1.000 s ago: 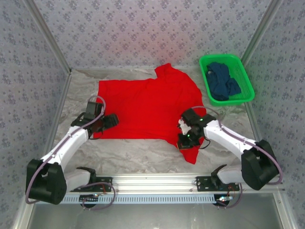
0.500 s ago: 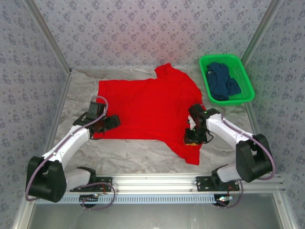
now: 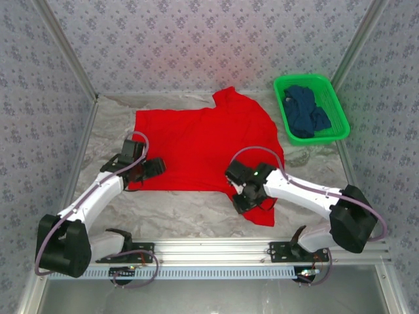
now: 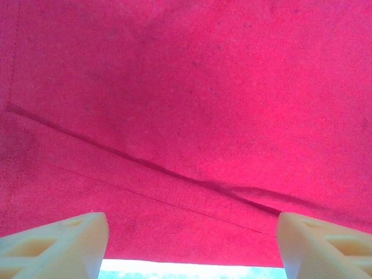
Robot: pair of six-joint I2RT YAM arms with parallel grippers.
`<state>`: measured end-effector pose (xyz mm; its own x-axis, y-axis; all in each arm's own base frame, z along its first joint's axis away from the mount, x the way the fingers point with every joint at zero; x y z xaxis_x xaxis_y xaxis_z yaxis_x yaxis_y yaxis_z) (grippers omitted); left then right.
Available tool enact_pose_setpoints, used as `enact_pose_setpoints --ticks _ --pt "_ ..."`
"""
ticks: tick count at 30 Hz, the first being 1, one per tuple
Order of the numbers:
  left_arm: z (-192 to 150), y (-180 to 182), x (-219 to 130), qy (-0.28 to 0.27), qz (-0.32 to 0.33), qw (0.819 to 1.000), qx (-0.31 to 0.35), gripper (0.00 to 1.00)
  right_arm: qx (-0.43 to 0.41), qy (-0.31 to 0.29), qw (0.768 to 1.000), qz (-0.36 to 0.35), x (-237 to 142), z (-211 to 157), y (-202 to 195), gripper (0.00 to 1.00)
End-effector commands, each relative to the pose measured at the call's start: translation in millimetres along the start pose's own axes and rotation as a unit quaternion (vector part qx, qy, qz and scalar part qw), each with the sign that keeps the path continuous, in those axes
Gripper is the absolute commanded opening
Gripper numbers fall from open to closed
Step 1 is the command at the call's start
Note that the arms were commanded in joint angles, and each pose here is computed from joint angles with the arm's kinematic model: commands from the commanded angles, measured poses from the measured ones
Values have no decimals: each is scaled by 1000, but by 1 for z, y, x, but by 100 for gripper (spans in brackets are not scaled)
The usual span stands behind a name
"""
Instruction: Fold the inside-out t-shirt
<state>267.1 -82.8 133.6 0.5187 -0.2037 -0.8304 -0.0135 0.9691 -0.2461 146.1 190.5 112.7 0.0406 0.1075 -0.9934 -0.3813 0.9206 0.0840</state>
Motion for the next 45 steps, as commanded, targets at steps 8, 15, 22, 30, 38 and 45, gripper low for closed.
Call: enact_pose_setpoints --ticks 8,15,22,30,38,45 --pt "5 -3 -12 -13 2 1000 17 76 -43 36 988 -147 28 4 6 39" --pt "4 -2 -12 -11 4 1000 21 76 -66 55 978 -189 49 4 4 34" --pt "4 -2 -17 -15 3 1000 21 76 -27 77 997 -16 25 -6 15 0" --pt "3 -2 -17 -12 1 1000 19 76 132 111 939 298 11 -6 17 6" --pt "2 -2 -17 -11 2 1000 19 76 204 107 902 365 9 5 1 3" --pt "1 -2 -17 -12 2 1000 17 76 221 105 887 392 1 3 -3 7"
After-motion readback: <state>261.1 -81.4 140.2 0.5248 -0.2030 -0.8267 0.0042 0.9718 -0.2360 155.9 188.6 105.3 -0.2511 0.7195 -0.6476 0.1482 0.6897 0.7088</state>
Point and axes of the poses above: each hand's point on the last joint's axis, 136 mm out from that joint toward the fingers, its own x axis out along the fingers, its own y axis along the line the jaws close on, z = x × y, the point moved 4 cm from there along -x, back along the fingers, and after that the axes turned 10 degrees about x, right-handed, at the moved point
